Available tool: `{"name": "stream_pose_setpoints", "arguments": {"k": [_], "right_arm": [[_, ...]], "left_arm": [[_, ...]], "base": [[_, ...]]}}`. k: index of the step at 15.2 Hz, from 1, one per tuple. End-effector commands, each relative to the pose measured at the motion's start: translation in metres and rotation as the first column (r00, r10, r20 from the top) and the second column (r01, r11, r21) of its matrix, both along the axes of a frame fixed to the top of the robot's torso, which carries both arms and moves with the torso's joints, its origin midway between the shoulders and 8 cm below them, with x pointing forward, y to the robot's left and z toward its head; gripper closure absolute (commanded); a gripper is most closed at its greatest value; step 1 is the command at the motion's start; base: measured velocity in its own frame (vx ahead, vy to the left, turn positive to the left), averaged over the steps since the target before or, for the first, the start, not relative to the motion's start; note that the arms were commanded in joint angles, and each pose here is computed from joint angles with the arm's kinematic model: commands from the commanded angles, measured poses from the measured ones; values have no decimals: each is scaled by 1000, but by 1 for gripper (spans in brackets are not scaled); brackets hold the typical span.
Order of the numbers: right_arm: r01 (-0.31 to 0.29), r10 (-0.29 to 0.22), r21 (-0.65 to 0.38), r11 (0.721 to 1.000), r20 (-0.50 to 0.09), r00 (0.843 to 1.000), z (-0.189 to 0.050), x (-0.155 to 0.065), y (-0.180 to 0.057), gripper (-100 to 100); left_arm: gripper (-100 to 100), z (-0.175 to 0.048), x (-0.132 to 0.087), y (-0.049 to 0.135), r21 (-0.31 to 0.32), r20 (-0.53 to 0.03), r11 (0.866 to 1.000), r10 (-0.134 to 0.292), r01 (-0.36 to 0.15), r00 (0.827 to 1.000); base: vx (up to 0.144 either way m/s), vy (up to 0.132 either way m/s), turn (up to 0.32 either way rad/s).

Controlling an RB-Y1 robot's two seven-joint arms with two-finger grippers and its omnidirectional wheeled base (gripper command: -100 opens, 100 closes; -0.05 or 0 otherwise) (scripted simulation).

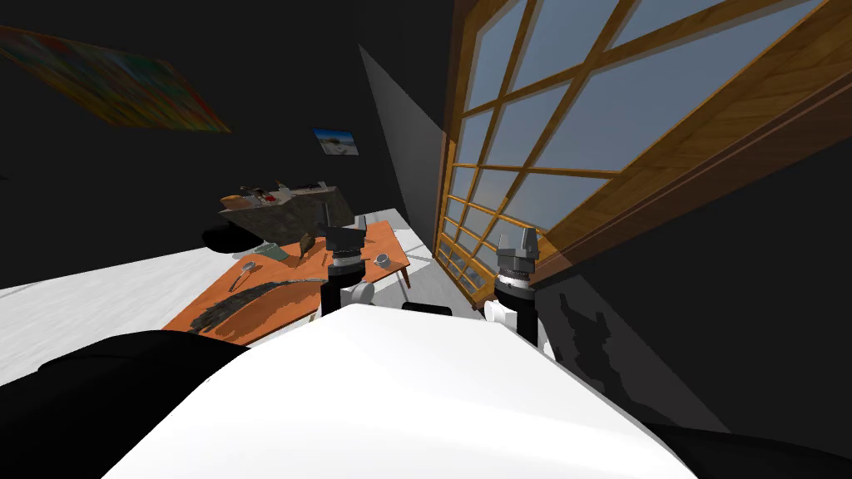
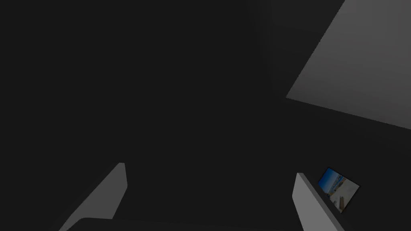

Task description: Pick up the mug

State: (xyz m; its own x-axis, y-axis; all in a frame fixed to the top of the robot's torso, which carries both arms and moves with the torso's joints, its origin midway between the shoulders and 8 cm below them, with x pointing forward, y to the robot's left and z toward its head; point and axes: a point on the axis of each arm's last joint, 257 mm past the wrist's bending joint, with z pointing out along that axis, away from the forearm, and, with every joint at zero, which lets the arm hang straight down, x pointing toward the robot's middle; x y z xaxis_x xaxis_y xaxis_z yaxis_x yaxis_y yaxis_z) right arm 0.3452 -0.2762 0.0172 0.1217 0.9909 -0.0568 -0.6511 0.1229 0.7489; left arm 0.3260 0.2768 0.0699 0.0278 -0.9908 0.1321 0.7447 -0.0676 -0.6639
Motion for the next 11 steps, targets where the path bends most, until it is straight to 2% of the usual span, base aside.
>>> {"name": "stream_pose_setpoints", "arguments": {"k": [1, 4, 5, 6, 7, 8, 9, 10, 11], "right_arm": [[0, 0, 0, 1000, 0, 1000, 0, 0, 0, 0], [0, 0, 0, 1000, 0, 1000, 0, 0, 0, 0], [0, 0, 0, 1000, 0, 1000, 0, 0, 0, 0], [0, 0, 0, 1000, 0, 1000, 0, 0, 0, 0], [0, 0, 0, 1000, 0, 1000, 0, 0, 0, 0], [0, 0, 0, 1000, 0, 1000, 0, 0, 0, 0], [0, 0, 0, 1000, 0, 1000, 0, 0, 0, 0], [0, 0, 0, 1000, 0, 1000, 0, 0, 0, 0], [0, 0, 0, 1000, 0, 1000, 0, 0, 0, 0]], "left_arm": [[-100, -5, 4, -1, 19, -24, 1000, -12, 12, 1000], [-100, -26, 18, 3, 46, -113, 998, -31, 37, 993], [-100, -26, 18, 3, 46, -113, 998, -31, 37, 993], [-100, -36, 24, 7, 48, -153, 998, -34, 42, 988], [-100, -36, 24, 7, 48, -153, 998, -34, 42, 988], [-100, -47, 30, 12, 46, -198, 998, -35, 45, 980], [-100, -47, 30, 12, 46, -198, 998, -35, 45, 980], [-100, -60, 36, 19, 40, -247, 998, -35, 46, 968], [-100, -60, 36, 19, 40, -247, 998, -35, 46, 968]], "base": [[7, -2, -19], [31, -8, -60], [42, -10, -48], [38, -8, -43], [35, -6, -34], [39, -9, -48], [38, -9, -50], [41, -10, -69], [39, -9, -59]]}}
